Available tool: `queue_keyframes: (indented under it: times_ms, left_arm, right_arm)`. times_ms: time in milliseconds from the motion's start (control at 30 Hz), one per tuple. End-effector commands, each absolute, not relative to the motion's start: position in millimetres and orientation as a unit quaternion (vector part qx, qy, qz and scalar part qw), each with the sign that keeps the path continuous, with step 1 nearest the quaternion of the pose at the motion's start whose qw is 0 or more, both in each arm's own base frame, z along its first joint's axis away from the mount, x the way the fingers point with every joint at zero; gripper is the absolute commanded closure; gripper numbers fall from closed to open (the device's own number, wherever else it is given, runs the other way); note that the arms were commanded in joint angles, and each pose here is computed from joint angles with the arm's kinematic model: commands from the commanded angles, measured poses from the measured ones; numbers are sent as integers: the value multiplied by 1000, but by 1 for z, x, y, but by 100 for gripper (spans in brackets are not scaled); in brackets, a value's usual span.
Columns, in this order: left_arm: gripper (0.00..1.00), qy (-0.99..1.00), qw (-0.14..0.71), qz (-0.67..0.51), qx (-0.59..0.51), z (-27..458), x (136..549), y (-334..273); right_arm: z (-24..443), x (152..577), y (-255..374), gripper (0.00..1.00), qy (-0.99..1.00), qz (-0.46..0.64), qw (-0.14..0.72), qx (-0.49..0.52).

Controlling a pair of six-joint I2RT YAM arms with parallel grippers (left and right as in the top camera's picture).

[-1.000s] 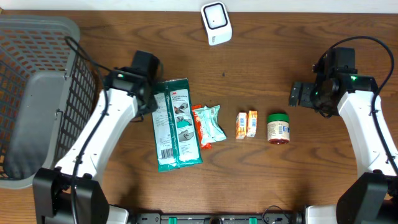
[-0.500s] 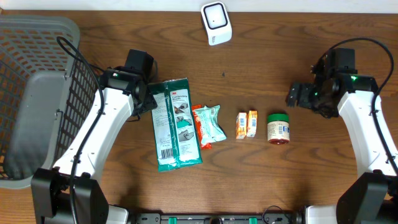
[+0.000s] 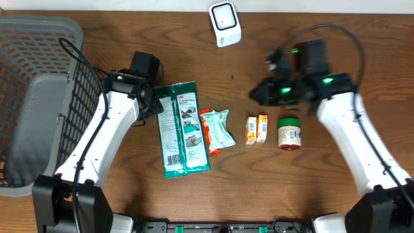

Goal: Scan the item barcode
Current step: 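Move the right gripper forward toward the orange packs, then lower the right gripper onto the pale green wipes pack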

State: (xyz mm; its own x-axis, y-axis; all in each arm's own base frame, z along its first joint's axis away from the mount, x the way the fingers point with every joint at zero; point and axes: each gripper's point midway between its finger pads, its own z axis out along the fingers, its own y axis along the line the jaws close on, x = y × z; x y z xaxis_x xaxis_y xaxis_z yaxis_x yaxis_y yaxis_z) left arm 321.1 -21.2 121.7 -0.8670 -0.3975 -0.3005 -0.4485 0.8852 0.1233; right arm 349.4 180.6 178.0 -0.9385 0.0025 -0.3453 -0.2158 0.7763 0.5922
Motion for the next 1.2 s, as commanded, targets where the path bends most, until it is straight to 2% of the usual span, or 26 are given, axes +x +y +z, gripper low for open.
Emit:
queue_keyframes:
  times_ms: [0,33,67,100,133,167,200,267,333,567,700,833,900,1033,1167]
  left_arm:
    - [17,960,135,103,-224,122,321,-18]
    - [17,960,135,103,-224,122,321,-18]
    - [17,960,135,103,-224,122,321,-18]
    - [17,960,135,103,-224,122,321,-18]
    - [17,960,135,103,-224,122,321,-18]
    - [17,960,135,103,-224,122,321,-18]
    - [17,960,135,103,-224,122,321,-18]
    - [17,960,135,103,-224,122,321,-18]
    - [17,960,135,103,-224,122,321,-18]
    - [17,960,135,103,-224,122,321,-18]
    - [17,960,135,103,-224,122,321,-18]
    - [17,960,135,103,-224,122,321,-18]
    - [17,960,135,103,-224,122,321,-18]
    - [17,960,135,103,-224,122,321,-18]
    - [17,960,135,103,-224,122,321,-18]
  right_arm:
    - [146,336,219,99,941,305,141,-49]
    - [140,334,225,96,943,294,143,-56]
    - [134,331,234,78,945,286,144,-70]
    - [132,326,244,76,943,288,142,-83]
    - [131,322,250,82,943,288,138,-91]
    - [130,317,259,95,942,290,136,-105]
    - [131,318,262,99,940,282,149,-120]
    - [127,326,257,99,947,241,176,-119]
    - [114,331,242,99,963,183,186,-69]
    - [65,318,262,99,969,183,152,-70]
    - [15,304,271,99,978,161,107,-79]
    - [-13,295,275,99,982,147,82,-82]
    - [-11,295,277,99,981,154,80,-82]
    - [44,320,289,99,961,208,136,-118]
    - [91,332,281,99,950,230,183,-107]
